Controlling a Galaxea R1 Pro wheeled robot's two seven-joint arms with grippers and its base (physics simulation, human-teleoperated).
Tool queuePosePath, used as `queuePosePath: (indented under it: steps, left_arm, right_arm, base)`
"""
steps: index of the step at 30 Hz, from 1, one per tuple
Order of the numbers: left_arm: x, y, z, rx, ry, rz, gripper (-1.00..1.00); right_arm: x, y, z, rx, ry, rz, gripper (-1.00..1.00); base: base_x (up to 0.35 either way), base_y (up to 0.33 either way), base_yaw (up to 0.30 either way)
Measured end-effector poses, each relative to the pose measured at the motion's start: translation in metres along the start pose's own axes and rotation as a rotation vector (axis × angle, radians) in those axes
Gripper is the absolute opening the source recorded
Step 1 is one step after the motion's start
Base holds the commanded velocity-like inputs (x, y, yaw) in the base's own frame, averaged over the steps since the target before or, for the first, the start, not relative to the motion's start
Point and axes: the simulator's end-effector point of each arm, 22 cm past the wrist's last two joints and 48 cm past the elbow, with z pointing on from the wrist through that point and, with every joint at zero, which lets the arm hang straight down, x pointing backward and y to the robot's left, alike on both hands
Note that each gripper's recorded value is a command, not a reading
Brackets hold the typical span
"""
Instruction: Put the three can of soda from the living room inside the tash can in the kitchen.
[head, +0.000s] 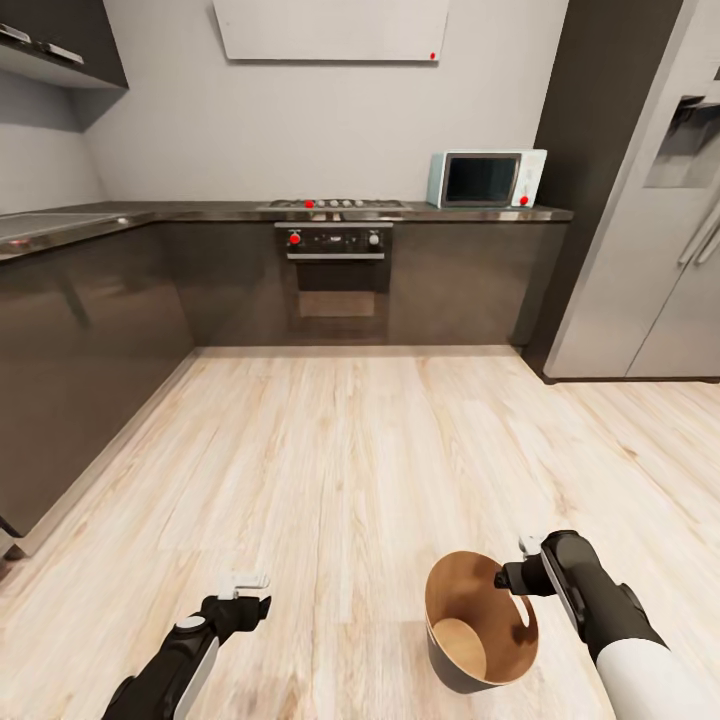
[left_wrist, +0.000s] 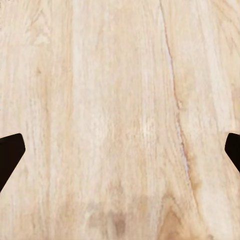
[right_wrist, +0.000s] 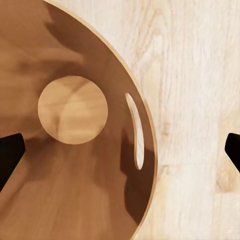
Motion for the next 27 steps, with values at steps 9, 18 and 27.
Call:
queuePosePath:
  steps: [9,18,27]
  left_arm:
    - [0.014,0.000,0.007,0.001,0.028,0.001,1.00]
    - [0.022,0.000,0.011,0.001,0.043,0.000,1.00]
    - [0.030,0.000,0.015,0.002,0.058,0.001,1.00]
  right_arm:
    - [0.009,-0.006,0.012,0.008,0.029,0.001,1.00]
    - [0.015,-0.009,0.019,0.012,0.045,0.003,1.00]
    - [0.020,-0.005,0.027,0.007,0.061,0.000,1.00]
  base:
    - [0.000,0.000,0.000]
    - [0.000,0.000,0.000]
    - [0.000,0.000,0.000]
